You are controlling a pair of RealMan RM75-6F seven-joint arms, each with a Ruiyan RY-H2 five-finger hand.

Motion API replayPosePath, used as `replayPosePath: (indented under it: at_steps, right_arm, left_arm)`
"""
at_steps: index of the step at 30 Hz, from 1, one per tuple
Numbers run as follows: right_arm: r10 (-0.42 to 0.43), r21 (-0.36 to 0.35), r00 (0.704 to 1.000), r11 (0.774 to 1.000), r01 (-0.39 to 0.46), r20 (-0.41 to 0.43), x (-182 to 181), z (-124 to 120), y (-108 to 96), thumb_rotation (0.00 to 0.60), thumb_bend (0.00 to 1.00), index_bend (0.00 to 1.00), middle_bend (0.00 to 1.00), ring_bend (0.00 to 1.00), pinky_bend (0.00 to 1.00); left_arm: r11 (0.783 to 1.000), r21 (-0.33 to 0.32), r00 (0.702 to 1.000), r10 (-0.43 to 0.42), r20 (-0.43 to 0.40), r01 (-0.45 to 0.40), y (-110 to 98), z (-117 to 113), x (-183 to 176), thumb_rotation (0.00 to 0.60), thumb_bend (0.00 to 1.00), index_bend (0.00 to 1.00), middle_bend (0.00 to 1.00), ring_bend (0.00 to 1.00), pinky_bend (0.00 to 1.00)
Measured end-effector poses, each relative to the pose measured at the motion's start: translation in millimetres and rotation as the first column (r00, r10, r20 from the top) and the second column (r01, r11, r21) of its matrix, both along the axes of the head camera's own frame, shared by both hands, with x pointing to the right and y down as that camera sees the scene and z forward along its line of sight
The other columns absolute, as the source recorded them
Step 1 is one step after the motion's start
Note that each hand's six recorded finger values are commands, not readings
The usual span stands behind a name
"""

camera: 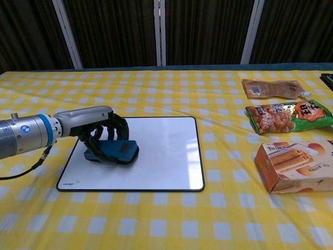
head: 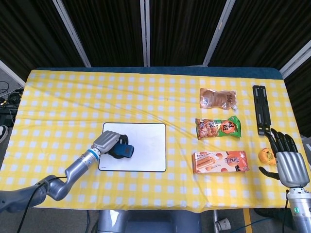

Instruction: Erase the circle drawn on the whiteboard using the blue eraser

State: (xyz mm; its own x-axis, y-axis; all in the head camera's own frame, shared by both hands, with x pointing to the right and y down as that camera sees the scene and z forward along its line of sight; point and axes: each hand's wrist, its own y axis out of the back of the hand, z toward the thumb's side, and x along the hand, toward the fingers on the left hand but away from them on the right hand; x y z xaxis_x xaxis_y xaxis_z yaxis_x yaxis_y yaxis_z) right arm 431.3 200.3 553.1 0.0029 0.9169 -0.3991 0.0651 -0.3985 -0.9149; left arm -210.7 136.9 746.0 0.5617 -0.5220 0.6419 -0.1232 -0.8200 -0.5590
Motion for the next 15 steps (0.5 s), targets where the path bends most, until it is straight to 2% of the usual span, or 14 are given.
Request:
replayPosePath:
  at_steps: [4, 8, 12, 15]
  right_arm:
    - [0.004, 0.002, 1.0, 1.0, -0.004, 0.0, 1.5, -1.0, 0.2, 0.6, 0.0, 0.0, 0.0, 0.0, 0.0]
    - [0.009, 0.003, 1.0, 1.0, -0.009, -0.001, 3.5, -1.4, 0.2, 0.6, 0.0, 0.0, 0.0, 0.0, 0.0]
    - [0.009, 0.001, 1.0, 1.0, -0.009, -0.003, 4.1, -1.1, 0.5, 0.6, 0.0, 0.0, 0.0, 0.0, 0.0]
    - [0.006, -0.001, 1.0, 1.0, -0.006, -0.003, 3.3, -0.6, 1.0, 0.6, 0.0, 0.0, 0.0, 0.0, 0.0]
  left_arm:
    - [1.0, -0.019, 0.999, 0.015, -0.037, -0.016, 8.7, -1.7, 19.8, 0.6, 0.31, 0.58, 0.48, 0.52, 0.53]
    - [1.0, -0.008, 0.998, 0.024, -0.059, -0.024, 9.3, -6.4, 31.1, 0.6, 0.31, 0.58, 0.48, 0.52, 0.53]
    - [1.0, 0.026, 0.998, 0.016, -0.061, -0.014, -2.5, -16.2, 26.1, 0.6, 0.31, 0.58, 0.48, 0.52, 0.53]
    - [0.998, 0.067, 0.999, -0.002, -0.048, 0.005, -19.0, -26.6, 13.2, 0.6, 0.31, 0.58, 0.48, 0.52, 0.53]
